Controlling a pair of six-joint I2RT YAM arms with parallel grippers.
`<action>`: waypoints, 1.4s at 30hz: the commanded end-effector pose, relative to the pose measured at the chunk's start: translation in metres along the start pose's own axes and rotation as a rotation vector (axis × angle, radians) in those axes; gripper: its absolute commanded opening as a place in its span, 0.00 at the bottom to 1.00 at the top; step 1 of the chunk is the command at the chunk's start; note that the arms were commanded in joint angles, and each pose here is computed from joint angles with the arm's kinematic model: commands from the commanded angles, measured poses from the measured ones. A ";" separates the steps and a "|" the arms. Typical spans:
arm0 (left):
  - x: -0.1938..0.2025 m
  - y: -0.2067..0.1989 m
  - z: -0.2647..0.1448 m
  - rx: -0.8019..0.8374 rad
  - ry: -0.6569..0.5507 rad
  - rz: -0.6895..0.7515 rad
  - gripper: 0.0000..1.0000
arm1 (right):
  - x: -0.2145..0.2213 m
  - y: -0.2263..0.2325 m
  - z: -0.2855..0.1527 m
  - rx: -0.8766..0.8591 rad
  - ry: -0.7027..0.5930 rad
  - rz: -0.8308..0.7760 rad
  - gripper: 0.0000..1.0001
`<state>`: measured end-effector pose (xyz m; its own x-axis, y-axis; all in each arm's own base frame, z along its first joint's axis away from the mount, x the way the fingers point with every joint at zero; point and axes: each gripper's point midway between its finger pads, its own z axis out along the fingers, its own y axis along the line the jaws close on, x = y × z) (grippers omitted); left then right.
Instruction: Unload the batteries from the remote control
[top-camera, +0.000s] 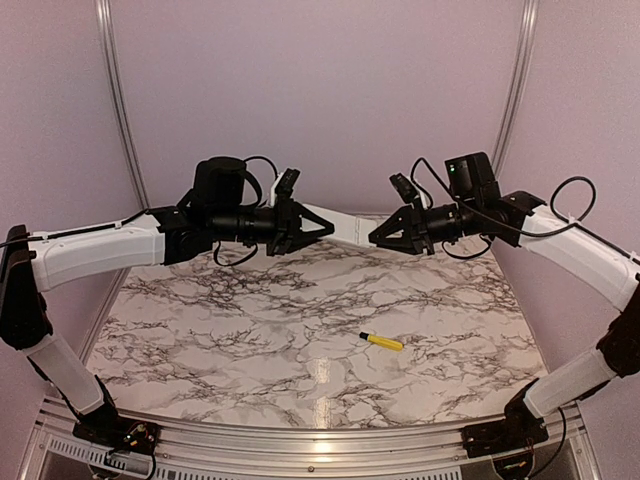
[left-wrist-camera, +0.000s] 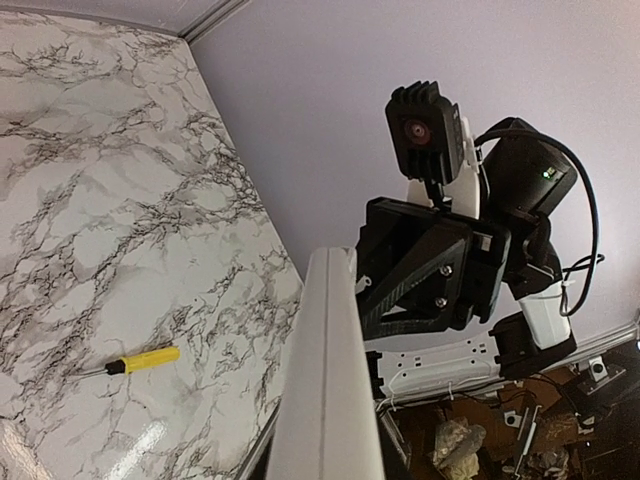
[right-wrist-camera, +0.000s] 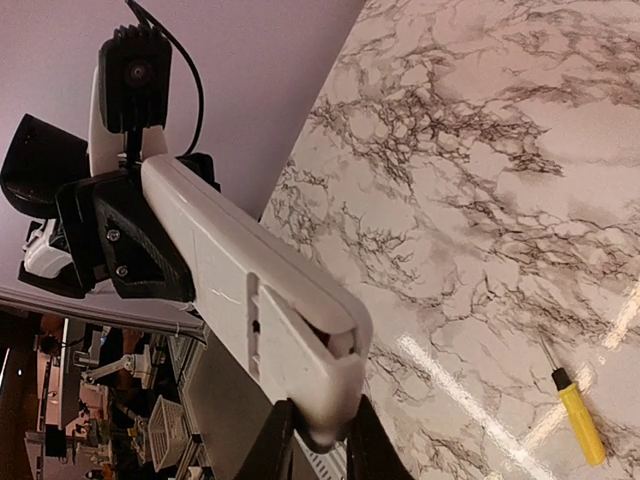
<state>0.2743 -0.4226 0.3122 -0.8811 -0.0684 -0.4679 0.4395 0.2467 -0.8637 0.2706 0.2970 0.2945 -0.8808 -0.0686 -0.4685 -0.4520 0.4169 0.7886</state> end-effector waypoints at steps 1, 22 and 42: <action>-0.006 -0.022 -0.007 0.049 -0.019 0.054 0.00 | -0.003 0.003 0.002 0.019 0.006 -0.015 0.13; -0.003 -0.013 -0.014 -0.004 -0.039 0.057 0.00 | -0.002 0.029 -0.001 -0.112 0.010 -0.059 0.00; 0.016 0.023 -0.038 -0.161 -0.055 0.036 0.00 | -0.023 0.031 -0.046 0.032 -0.087 -0.144 0.00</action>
<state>0.2680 -0.3935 0.2959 -0.8628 -0.1002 -0.4954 0.4316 0.3640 -0.8253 0.2615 0.2885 0.3354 -0.8272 -0.0832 -0.5557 -0.5440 0.3662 0.7550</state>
